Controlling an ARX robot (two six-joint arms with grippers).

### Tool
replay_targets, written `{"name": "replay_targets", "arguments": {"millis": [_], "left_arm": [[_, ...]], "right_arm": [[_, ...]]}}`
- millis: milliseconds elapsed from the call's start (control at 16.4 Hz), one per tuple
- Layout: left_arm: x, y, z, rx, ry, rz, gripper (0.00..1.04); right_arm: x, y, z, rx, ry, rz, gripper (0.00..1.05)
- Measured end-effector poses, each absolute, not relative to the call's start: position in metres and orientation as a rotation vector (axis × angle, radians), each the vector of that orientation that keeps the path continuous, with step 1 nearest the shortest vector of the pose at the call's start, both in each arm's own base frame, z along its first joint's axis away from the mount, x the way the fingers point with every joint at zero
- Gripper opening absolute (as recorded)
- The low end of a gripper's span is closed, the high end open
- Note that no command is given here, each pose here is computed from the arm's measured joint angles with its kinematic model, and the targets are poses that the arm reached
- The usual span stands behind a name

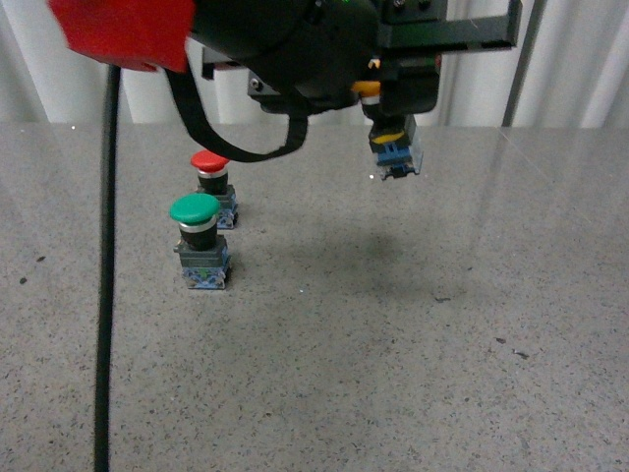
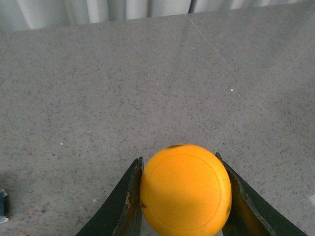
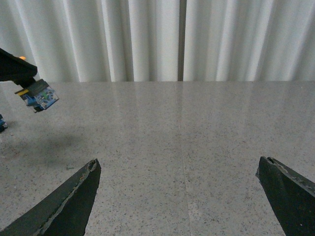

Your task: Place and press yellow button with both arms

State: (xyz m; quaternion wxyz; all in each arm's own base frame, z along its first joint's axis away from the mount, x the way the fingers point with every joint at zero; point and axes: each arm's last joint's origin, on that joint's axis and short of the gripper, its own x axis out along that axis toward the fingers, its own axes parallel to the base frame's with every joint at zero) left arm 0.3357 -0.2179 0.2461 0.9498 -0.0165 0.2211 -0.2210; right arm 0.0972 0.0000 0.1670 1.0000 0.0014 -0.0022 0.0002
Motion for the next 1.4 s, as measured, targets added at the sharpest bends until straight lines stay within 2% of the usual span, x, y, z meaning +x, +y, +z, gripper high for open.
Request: {"name": "replay_targets", "arguments": {"millis": [366,550,611,916,1160,1405], "left_arm": [[0.350,-0.239,0.193,-0.106,0.597,-0.400,0.34],[0.353,-0.244,0.192,-0.080,0.607,-0.394,0.34],[0.370,-0.260,0.177,0.006,0.627,-0.360,0.34],[0.367,-0.267,0.179,0.057,0.631,-0.393,0.34],[0.364,-0.269,0.178,0.063,0.637,-0.401,0.56],[0.361,-0.269,0.179,0.062,0.622,-0.411,0.90]], "right_arm": [[0.097,0.000,0.167,0.002,-0.004,0.000,0.98],[0.097,0.000,0.167,0.003,-0.004,0.000,0.98],[0.097,0.000,0.167,0.002,-0.004,0.000,0.98],[0.097,0.000,0.167,0.002,-0.004,0.000,0.98],[0.097,0.000,0.167,0.002,-0.004,0.000,0.98],[0.097,0.000,0.167,0.002,-0.004,0.000,0.98]]}}
